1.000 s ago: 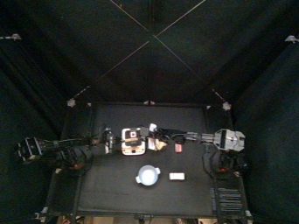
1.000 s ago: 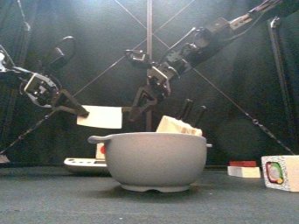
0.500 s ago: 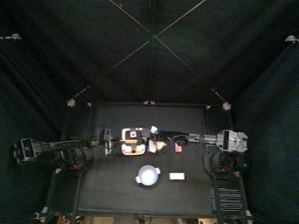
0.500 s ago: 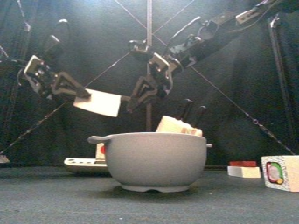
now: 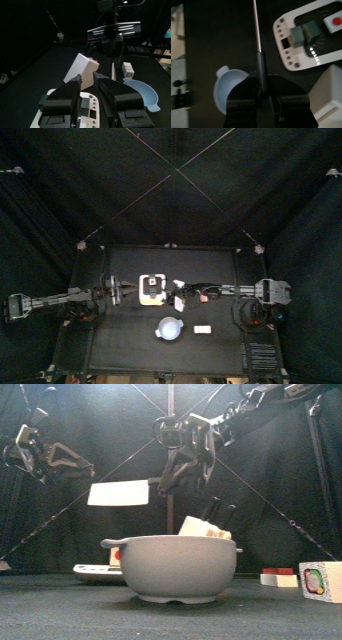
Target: Put cleaver in holder
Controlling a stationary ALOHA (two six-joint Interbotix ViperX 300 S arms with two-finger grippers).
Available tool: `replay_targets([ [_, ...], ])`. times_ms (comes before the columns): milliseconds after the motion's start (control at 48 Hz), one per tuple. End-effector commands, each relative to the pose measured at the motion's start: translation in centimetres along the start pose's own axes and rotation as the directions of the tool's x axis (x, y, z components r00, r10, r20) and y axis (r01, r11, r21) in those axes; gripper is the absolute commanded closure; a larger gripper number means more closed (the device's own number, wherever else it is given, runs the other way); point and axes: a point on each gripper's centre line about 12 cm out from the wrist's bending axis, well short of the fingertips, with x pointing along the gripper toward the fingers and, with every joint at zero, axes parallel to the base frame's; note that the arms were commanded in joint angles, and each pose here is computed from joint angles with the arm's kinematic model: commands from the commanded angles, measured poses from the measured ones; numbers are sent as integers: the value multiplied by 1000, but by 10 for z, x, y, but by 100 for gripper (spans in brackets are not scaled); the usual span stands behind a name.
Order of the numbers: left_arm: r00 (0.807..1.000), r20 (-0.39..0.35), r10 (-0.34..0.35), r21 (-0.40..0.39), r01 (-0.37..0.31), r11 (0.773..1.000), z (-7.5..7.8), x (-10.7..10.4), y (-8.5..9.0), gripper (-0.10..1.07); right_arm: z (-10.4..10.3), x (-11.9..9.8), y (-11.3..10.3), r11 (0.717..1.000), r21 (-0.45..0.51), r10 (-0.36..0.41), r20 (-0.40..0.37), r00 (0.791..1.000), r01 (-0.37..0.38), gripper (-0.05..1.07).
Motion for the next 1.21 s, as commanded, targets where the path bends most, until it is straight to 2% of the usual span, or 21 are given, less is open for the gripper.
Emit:
replay_targets([
  [0, 1000, 14, 2, 2, -2, 1000, 5, 1, 1, 30, 15, -27, 15, 994, 105, 28, 24, 999, -30, 54],
  [125, 1000, 15, 1, 3, -1, 1000, 5, 2, 1, 30, 16, -38, 18, 972, 233, 4, -5, 1000, -3, 54],
  [188, 1000, 17, -2, 8, 2, 1000, 6, 2, 0, 30, 14, -42, 19, 964, 264, -16, -23, 1000, 21, 54],
  [292, 1000, 12, -6, 15, 6, 1000, 5, 2, 0, 30, 12, -53, 25, 961, 266, -65, -42, 997, 73, 55],
  [542, 1000, 20, 5, 0, -5, 1000, 7, 2, 1, 30, 5, -81, 39, 943, 308, -118, -36, 992, 123, 55],
  [688, 998, 37, 49, -65, -47, 997, 11, 4, 8, 31, -1, -95, 39, 929, 329, -165, -44, 985, 170, 55],
  [875, 992, 25, 126, -178, -120, 977, 8, 10, 18, 40, -3, -113, 40, 901, 355, -244, -61, 968, 249, 55],
  [1021, 991, 9, 136, -188, -132, 973, 5, 14, 21, 47, -10, -121, 43, 880, 349, -302, -116, 946, 323, 55],
  [1188, 992, -11, 122, -200, -122, 972, 5, 27, 20, 50, -12, -131, 54, 865, 344, -335, -148, 931, 365, 55],
])
